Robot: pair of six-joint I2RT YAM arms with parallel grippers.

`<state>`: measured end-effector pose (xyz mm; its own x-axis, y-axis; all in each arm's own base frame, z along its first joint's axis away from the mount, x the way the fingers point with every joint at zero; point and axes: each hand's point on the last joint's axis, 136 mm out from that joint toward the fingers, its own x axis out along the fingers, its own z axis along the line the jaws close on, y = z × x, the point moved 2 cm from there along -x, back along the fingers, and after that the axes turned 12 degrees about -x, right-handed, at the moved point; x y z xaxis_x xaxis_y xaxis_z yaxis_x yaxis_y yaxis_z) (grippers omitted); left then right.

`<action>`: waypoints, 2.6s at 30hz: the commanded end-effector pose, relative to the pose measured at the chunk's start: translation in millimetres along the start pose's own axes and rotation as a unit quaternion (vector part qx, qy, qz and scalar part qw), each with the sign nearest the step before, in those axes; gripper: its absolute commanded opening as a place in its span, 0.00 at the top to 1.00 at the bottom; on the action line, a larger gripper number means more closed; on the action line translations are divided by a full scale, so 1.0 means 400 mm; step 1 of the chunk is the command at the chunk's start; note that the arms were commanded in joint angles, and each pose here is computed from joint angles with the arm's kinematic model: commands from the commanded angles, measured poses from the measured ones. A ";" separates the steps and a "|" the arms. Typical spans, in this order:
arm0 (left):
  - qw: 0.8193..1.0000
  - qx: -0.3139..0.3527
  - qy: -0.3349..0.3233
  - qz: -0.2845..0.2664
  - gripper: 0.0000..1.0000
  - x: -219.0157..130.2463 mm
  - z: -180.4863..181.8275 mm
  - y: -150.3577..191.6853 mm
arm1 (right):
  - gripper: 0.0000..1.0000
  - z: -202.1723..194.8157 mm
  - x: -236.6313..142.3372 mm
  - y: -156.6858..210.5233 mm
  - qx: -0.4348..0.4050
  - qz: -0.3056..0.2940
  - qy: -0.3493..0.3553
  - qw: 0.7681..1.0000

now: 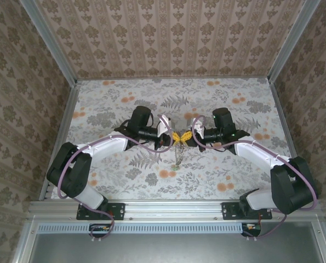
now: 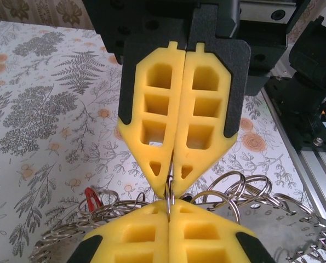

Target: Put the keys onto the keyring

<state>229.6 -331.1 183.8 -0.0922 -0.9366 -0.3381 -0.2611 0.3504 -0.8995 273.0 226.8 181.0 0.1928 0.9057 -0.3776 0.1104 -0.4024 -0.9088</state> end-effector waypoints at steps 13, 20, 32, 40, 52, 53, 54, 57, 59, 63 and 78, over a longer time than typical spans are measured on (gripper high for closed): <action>0.997 0.032 -0.038 0.065 0.80 -0.002 0.010 -0.001 | 1.00 0.012 -0.012 -0.041 -0.038 0.060 0.020 0.997; 0.997 0.036 -0.035 0.067 0.78 0.009 0.010 -0.006 | 1.00 0.021 -0.010 -0.071 -0.047 0.058 0.020 0.997; 0.997 0.038 -0.026 0.063 0.96 0.015 0.003 -0.015 | 1.00 0.035 -0.008 -0.115 -0.051 0.022 0.005 0.998; 0.999 0.043 -0.004 0.021 1.00 0.007 -0.015 -0.046 | 0.89 0.021 -0.020 -0.075 -0.041 0.017 0.022 0.999; 0.999 0.046 0.019 -0.015 1.00 -0.004 -0.041 -0.067 | 0.83 0.003 -0.022 -0.035 -0.012 0.000 0.017 1.000; 0.999 0.046 0.020 -0.017 1.00 -0.005 -0.041 -0.068 | 0.82 0.002 -0.023 -0.029 -0.010 0.000 0.017 1.000; 0.999 0.047 0.020 -0.019 1.00 -0.006 -0.042 -0.069 | 0.81 0.001 -0.025 -0.024 -0.009 -0.001 0.019 1.000; 0.998 0.047 0.021 -0.020 1.00 -0.008 -0.044 -0.071 | 0.80 0.001 -0.030 -0.008 -0.002 0.000 0.019 1.000; 0.998 0.047 0.021 -0.020 1.00 -0.010 -0.043 -0.070 | 0.79 0.002 -0.034 -0.002 0.000 -0.001 0.018 1.000; 0.998 0.046 0.025 -0.021 1.00 -0.009 -0.046 -0.069 | 0.79 0.004 -0.035 -0.003 0.002 -0.009 0.011 1.000; 0.999 0.036 0.005 -0.013 0.86 -0.006 -0.026 -0.060 | 1.00 -0.015 -0.032 -0.012 0.005 -0.011 0.022 1.000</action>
<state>228.7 -337.6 194.9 -0.0955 -0.9348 -0.3420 -0.2239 0.3550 -0.9077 270.9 219.1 188.9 0.1992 0.9165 -0.3470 0.0955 -0.3706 -0.9239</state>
